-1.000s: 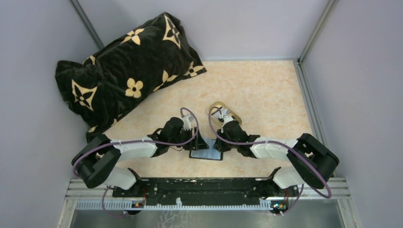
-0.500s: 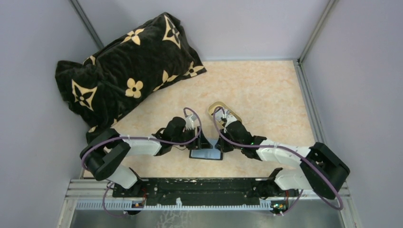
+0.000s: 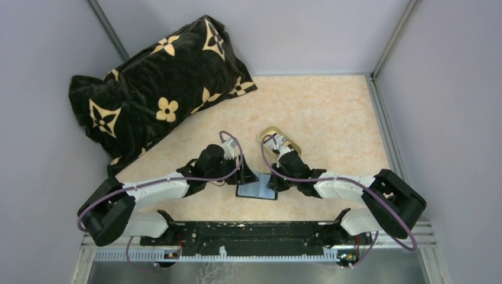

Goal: Take the credit cards out of the card holder

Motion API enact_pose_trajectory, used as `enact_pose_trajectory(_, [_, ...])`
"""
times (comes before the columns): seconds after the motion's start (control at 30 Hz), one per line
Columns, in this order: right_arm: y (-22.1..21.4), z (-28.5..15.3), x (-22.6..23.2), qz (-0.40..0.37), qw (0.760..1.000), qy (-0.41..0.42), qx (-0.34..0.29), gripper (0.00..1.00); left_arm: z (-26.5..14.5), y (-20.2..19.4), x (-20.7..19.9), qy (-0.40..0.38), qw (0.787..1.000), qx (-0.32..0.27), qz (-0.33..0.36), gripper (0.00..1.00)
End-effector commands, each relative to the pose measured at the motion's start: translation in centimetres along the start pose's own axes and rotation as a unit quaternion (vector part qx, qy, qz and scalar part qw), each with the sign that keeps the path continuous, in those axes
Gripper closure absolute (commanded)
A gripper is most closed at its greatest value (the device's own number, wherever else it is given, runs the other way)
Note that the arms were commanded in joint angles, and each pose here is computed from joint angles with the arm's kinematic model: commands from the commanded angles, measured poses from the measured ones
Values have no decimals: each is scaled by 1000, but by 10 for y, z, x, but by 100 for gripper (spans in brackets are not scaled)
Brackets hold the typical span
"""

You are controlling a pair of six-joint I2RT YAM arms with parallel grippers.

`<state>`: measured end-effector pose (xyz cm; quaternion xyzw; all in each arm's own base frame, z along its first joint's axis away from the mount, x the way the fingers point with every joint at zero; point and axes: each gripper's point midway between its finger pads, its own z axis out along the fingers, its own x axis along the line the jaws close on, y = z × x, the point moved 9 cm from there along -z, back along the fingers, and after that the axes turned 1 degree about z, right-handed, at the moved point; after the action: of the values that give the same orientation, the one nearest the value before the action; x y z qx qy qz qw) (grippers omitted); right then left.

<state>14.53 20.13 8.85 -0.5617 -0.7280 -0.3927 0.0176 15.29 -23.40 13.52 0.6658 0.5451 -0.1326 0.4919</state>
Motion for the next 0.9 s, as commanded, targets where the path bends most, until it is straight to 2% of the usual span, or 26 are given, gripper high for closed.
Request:
enact_pose_trajectory(0.0, [4, 8, 7, -4, 1000, 22, -12, 100, -7, -2, 13, 65, 998, 1, 6, 31])
enact_pose_trajectory(0.1, [1, 11, 5, -3, 1000, 20, -7, 100, -11, -6, 27, 107, 994, -2, 2, 30])
enact_pose_trajectory(0.23, [0, 12, 4, -2, 1000, 16, -4, 100, -16, -8, 38, 120, 993, -5, -8, 29])
enact_pose_trajectory(0.63, [-1, 13, 3, -1, 1000, 13, 0, 100, -11, -8, 29, 67, 998, 9, -17, 29])
enact_pose_trajectory(0.87, [-2, 14, 3, -1, 1000, 13, 1, 100, -10, -3, 27, 66, 998, 3, -6, 29])
